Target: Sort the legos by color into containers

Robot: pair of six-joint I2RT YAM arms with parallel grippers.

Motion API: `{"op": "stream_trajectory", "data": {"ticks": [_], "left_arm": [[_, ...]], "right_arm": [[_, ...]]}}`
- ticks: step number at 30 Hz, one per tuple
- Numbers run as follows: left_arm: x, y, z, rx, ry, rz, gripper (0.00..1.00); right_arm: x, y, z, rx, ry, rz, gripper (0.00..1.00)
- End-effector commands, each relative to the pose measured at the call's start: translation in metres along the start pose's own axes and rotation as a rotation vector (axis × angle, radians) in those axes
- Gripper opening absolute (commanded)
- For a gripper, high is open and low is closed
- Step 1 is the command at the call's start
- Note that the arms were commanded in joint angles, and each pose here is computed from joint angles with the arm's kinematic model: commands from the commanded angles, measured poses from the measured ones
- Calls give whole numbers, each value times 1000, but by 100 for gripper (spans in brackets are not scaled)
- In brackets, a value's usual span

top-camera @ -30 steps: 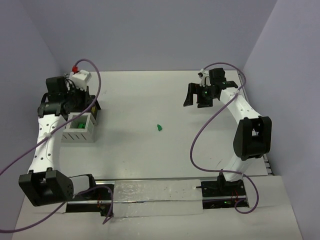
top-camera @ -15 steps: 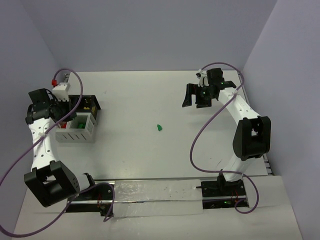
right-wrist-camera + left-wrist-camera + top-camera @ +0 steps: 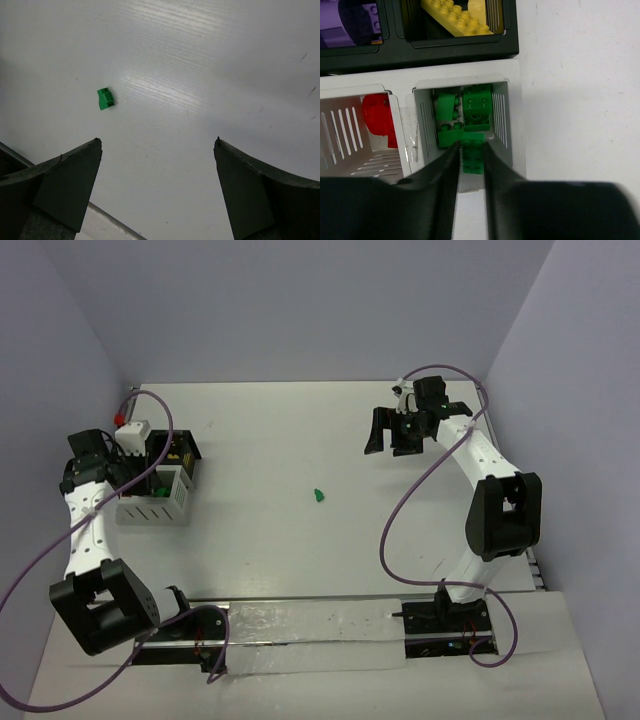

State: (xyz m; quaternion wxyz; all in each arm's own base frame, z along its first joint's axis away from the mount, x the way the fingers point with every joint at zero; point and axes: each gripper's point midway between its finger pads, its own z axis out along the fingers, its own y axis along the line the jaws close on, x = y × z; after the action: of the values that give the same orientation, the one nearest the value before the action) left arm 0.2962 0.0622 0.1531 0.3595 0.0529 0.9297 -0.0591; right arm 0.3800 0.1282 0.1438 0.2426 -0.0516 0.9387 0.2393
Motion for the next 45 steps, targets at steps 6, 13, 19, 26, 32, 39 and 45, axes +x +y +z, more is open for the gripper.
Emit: {"op": "stream_trajectory", "data": {"ticks": [6,13,19,26,32,39,45], "left_arm": [[-34,9,-6,-23,-97,71,65],[-100,-45,-41,92,-272,219,67],[-97,-201,-13,450,-230,478,68],[-63,-318,55,524,-95,508,62],[-27,-367,89,430,3,345,63],[-13,-387,125,369,74,281,64],[-8,-382,149,198,94,194,66]], "right_arm": [[-14,9,-12,-6,-49,-42,100],[-15,8,-15,5,-54,-45,100],[-13,4,-14,23,-53,-45,100],[-10,-27,-16,80,-50,18,100],[-10,-49,-34,132,-78,65,100],[-8,-49,-32,128,-82,71,100],[-10,-48,-31,118,-72,73,100]]}}
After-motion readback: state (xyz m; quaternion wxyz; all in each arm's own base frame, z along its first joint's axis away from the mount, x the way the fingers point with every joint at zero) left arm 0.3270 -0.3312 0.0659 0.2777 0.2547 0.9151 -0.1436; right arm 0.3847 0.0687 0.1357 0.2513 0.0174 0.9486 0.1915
